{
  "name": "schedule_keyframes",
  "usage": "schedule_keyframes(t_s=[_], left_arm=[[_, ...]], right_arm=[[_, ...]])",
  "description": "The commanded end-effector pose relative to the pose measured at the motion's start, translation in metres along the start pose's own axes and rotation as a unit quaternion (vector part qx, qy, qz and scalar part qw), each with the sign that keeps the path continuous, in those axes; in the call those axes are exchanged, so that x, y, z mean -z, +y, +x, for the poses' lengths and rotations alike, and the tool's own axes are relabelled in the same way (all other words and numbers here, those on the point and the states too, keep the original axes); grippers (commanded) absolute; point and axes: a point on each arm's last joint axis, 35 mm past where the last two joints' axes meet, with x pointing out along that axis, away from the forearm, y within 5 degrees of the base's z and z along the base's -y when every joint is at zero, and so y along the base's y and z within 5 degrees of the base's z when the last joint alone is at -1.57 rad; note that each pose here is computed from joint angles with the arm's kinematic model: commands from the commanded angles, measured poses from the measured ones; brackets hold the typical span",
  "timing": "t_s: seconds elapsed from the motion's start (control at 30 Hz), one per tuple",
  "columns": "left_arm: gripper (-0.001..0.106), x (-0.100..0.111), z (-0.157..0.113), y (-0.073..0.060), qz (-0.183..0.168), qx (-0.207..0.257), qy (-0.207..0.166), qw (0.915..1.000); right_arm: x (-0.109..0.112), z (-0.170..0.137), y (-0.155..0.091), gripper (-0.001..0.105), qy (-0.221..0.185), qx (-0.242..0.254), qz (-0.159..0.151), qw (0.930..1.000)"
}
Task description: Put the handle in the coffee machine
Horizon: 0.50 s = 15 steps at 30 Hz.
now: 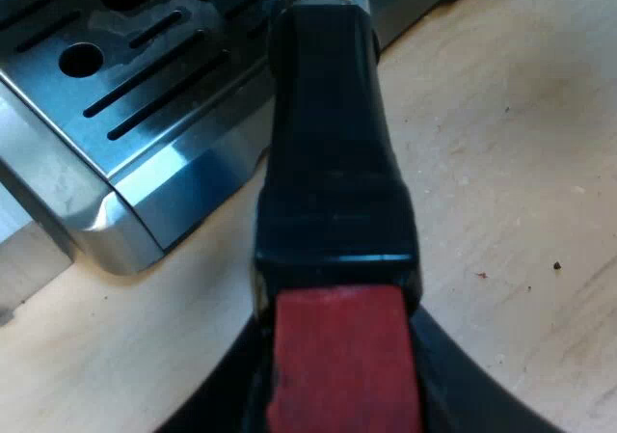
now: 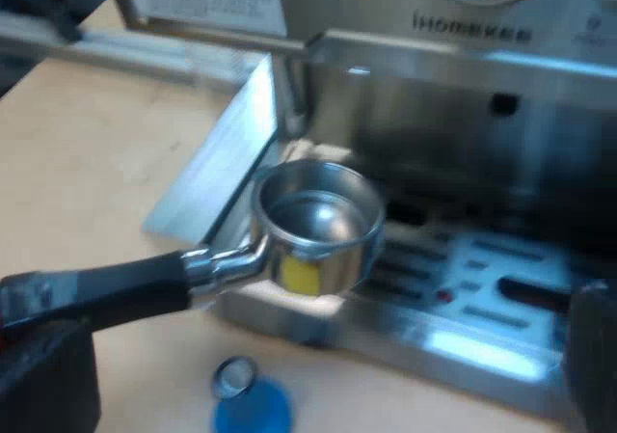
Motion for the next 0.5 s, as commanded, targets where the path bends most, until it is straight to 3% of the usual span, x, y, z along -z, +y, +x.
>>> schedule_keyframes(t_s=[0.03,0.23,0.5], left_arm=[[0.000,-0.009,-0.006,-0.003,0.020,0.008,-0.031,0.9993],[0.000,-0.009,-0.006,-0.003,0.020,0.008,-0.031,0.9993],[0.000,-0.009,-0.006,-0.003,0.020,0.008,-0.031,0.9993]], right_arm=[[0.003,-0.004,0.010,0.105,-0.025,0.050,-0.010,0.9984],[0.025,0.001,0.025,0.105,-0.031,0.028,-0.006,0.9991],[0.025,0.001,0.026,0.105,-0.033,0.028,-0.006,0.9991]])
